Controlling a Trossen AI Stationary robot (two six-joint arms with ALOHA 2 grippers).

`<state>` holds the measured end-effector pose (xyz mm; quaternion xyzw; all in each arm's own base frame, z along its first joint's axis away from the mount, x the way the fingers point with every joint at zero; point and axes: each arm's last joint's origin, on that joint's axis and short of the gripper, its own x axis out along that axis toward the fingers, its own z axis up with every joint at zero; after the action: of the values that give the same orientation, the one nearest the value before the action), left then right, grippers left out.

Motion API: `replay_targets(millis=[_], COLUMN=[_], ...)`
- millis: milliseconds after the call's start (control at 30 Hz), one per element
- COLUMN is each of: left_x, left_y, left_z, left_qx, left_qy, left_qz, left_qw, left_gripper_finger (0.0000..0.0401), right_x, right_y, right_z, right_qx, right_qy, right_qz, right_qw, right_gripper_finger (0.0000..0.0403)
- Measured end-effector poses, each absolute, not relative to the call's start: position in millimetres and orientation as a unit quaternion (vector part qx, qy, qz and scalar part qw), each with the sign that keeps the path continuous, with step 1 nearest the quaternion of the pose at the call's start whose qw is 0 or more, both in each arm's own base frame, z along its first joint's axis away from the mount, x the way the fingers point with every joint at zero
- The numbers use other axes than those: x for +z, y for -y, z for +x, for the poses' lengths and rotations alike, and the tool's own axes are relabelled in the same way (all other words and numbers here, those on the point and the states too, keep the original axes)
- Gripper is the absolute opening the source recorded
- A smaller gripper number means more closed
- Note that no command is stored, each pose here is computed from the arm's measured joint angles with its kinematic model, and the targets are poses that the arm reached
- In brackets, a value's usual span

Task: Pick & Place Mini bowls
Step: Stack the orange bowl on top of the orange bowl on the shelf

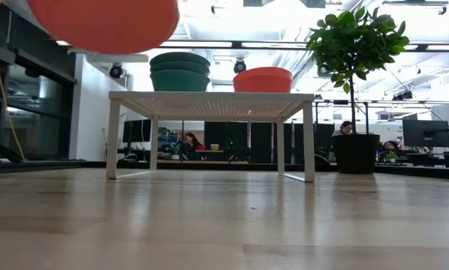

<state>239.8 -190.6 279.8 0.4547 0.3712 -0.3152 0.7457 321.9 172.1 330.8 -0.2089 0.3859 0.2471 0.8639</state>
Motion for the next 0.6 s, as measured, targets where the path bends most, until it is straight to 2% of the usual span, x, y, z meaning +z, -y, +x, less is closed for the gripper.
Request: replay_targets(millis=[300, 600], left_x=[281, 279], left_y=[199, 198], left_z=[249, 264], left_qx=[-0.336, -0.358], left_qy=[-0.368, -0.361], left_qz=[0.456, 0.457], left_qw=[0.737, 0.730], left_gripper_finger=[0.0000, 0.0000], right_x=[321, 299], right_y=[-170, -179], right_z=[346, 363], right_qx=[0.290, 0.346], right_qy=[-0.322, -0.279], right_qz=[-0.295, -0.394], right_qw=[0.852, 0.804], right_gripper_finger=[0.0130, 0.0130])
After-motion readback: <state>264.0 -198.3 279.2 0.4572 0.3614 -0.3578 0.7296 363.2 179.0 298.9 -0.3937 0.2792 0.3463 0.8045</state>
